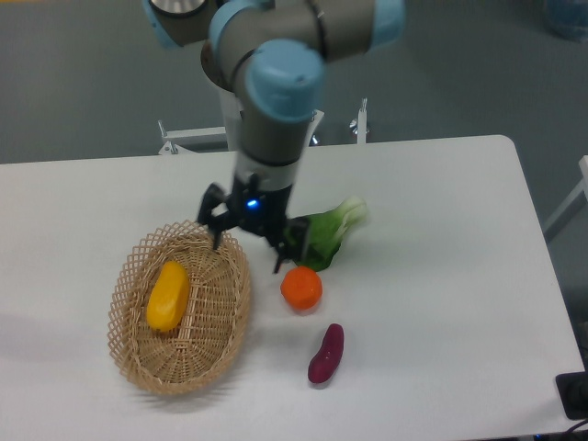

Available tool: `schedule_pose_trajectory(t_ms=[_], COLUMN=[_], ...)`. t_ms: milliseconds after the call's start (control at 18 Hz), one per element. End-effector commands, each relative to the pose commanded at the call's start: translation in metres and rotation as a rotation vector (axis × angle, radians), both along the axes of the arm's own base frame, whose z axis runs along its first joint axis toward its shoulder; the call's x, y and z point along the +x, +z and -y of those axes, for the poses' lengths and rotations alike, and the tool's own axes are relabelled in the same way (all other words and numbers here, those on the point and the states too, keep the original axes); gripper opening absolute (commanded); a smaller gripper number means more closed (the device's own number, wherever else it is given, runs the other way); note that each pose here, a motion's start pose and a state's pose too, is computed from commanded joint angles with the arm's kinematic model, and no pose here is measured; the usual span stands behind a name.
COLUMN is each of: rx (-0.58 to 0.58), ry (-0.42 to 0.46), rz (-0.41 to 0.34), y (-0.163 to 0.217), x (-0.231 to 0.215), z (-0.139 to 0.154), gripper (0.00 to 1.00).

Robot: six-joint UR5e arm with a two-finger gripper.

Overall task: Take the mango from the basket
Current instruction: 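Move the gripper from beside the bok choy over the yellow mango in the basket, then lower the gripper onto the yellow mango and close the fingers around it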

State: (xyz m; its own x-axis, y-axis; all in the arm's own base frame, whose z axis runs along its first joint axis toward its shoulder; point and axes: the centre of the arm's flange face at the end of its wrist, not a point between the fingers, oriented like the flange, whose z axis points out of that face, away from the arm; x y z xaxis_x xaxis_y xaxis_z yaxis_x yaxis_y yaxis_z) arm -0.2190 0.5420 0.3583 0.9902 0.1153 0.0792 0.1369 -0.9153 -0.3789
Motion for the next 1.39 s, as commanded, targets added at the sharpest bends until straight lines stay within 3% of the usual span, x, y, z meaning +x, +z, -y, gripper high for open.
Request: schedule_pose_trajectory(t_ms=[389,611,1389], rx=[-0.132,-0.158,-0.224], ry=[-0.078,-0.068,-0.07], rz=[0.008,-0.048,-0.119], y=[-0.07,-0.099,-0.134], x=[0.058,0.085,0.104], z=[-0.035,-0.056,-0.063], gripper=[1.0,1.0,1.0])
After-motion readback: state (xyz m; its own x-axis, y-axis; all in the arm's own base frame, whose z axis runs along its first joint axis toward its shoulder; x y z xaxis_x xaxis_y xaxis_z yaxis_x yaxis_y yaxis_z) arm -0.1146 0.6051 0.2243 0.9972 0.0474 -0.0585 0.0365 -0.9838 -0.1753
